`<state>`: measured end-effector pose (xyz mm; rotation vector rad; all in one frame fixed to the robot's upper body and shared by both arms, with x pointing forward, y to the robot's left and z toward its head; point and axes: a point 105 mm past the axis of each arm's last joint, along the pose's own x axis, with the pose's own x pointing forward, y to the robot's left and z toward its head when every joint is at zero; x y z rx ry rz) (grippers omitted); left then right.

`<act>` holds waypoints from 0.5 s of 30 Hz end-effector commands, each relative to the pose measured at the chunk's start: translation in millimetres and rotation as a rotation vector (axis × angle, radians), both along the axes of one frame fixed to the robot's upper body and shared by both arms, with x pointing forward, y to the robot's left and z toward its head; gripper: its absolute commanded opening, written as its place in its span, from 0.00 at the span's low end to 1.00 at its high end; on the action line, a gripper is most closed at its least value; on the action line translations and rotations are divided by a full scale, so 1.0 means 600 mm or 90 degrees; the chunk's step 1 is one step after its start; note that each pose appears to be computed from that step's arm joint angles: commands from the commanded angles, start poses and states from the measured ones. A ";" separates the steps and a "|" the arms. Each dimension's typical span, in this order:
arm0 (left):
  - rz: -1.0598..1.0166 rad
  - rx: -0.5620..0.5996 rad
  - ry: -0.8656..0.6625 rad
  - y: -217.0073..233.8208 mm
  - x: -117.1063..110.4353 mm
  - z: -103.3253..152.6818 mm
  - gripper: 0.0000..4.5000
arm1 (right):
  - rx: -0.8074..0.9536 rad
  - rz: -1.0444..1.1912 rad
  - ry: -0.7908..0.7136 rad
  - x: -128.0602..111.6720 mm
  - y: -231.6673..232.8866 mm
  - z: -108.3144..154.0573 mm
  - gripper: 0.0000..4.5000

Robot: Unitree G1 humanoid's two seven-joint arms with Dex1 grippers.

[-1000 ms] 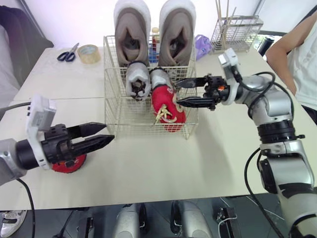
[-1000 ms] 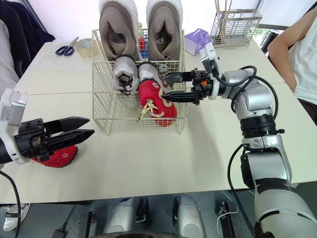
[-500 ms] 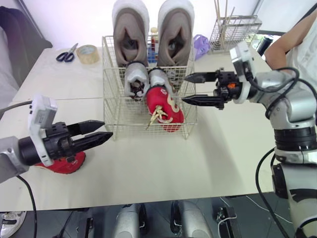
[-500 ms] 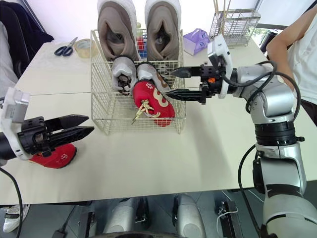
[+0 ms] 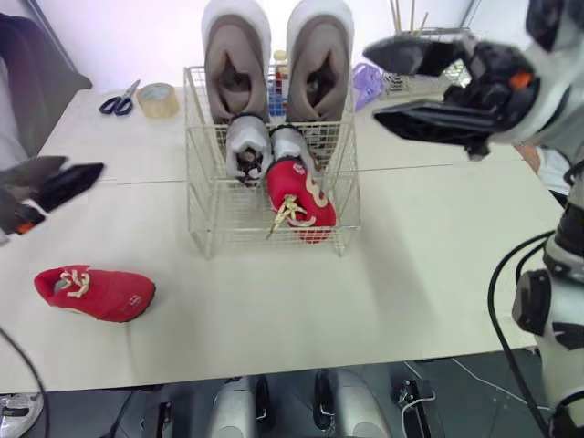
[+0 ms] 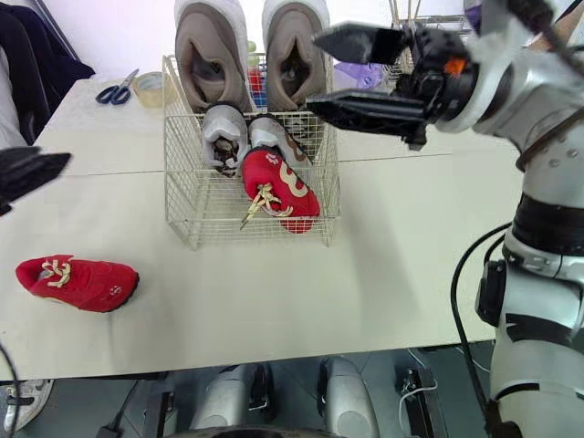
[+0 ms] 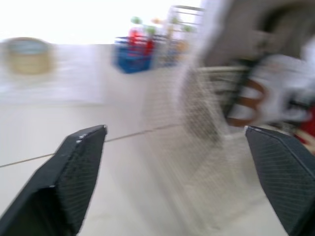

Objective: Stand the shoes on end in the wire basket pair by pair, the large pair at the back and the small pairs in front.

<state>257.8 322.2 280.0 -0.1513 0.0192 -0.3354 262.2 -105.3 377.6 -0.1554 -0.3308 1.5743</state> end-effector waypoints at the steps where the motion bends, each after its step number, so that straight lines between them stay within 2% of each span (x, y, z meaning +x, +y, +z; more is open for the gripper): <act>1: 0.134 -0.051 0.074 0.074 -0.061 -0.042 1.00 | -0.054 0.175 -0.051 -0.050 0.028 0.003 1.00; 4: 0.176 -0.111 0.175 0.088 -0.128 -0.099 1.00 | -0.124 0.259 -0.062 -0.065 0.044 -0.035 1.00; 7: 0.185 -0.175 0.213 0.071 -0.185 -0.131 1.00 | -0.169 0.296 -0.070 -0.066 0.051 -0.064 1.00; 10: 0.215 -0.228 0.240 0.041 -0.229 -0.164 1.00 | -0.173 0.291 -0.069 -0.051 0.054 -0.076 1.00; 12: 0.240 -0.266 0.248 0.022 -0.242 -0.184 1.00 | -0.171 0.292 -0.064 -0.044 0.057 -0.083 1.00; 15: 0.272 -0.296 0.259 0.009 -0.234 -0.208 1.00 | -0.174 0.296 -0.056 -0.039 0.061 -0.093 1.00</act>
